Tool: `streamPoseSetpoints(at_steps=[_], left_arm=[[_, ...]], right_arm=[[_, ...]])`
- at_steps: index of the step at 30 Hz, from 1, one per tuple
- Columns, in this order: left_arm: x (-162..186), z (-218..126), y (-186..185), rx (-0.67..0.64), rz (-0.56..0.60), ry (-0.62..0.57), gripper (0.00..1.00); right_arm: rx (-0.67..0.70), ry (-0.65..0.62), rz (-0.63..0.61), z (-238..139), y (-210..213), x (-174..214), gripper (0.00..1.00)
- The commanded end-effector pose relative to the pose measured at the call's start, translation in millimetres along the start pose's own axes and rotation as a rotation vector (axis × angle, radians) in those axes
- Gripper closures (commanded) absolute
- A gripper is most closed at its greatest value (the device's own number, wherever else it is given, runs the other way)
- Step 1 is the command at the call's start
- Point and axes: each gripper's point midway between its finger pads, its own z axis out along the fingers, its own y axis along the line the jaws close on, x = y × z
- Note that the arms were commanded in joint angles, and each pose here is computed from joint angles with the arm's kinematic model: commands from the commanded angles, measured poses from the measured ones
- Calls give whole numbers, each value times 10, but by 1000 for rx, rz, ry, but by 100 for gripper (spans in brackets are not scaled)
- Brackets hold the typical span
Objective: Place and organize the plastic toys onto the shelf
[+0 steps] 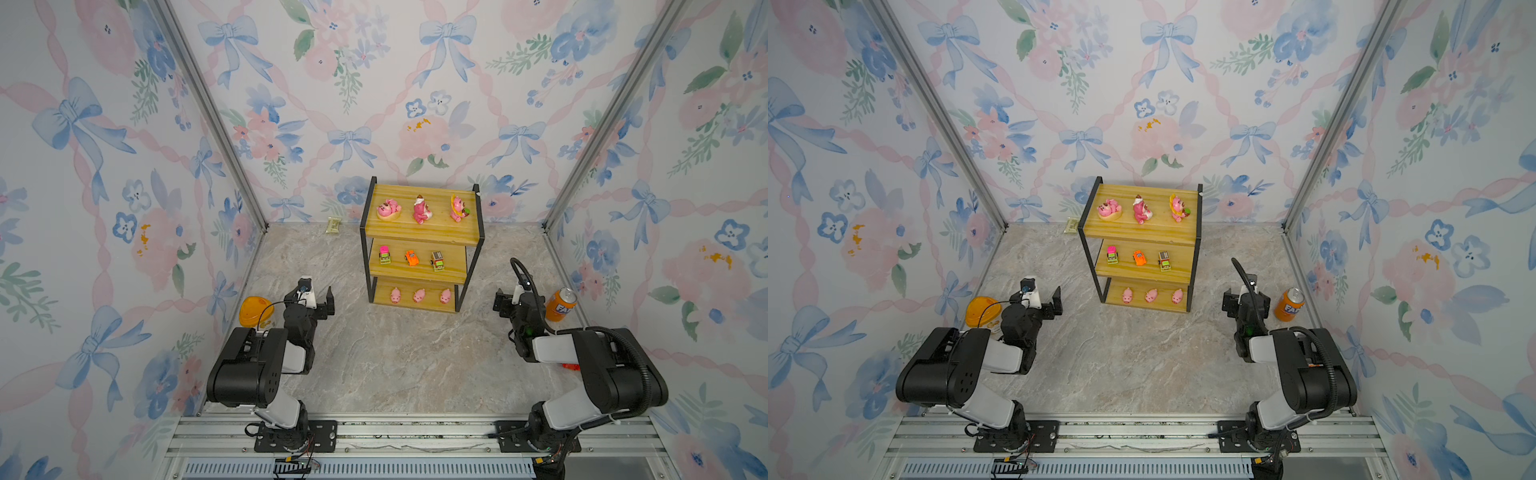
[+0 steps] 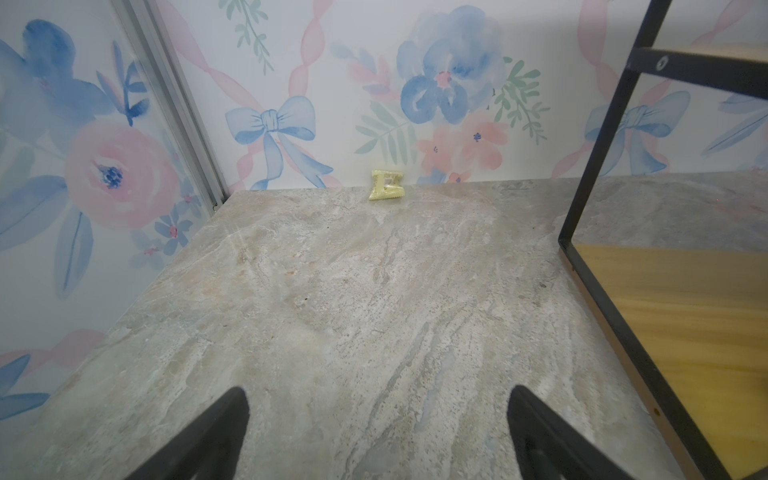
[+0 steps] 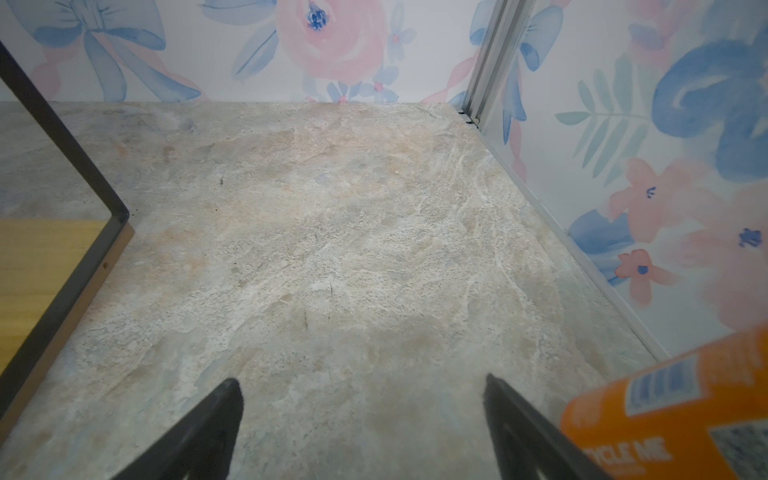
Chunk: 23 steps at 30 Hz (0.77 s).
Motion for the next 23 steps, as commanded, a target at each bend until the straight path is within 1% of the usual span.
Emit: streamPoseSetpoints(at_steps=[1,2,23], left_arm=[[33,8,40,-14,-10,16,2],[35,9,39,-14,-10,16,2],[36,7,39,-15,-9,17,2]], right_arm=[[-11,-51,4,22,25,-163,0],[-7,-54,4,20,23,-164,3],[-12,-50,5,25,29,-162,3]])
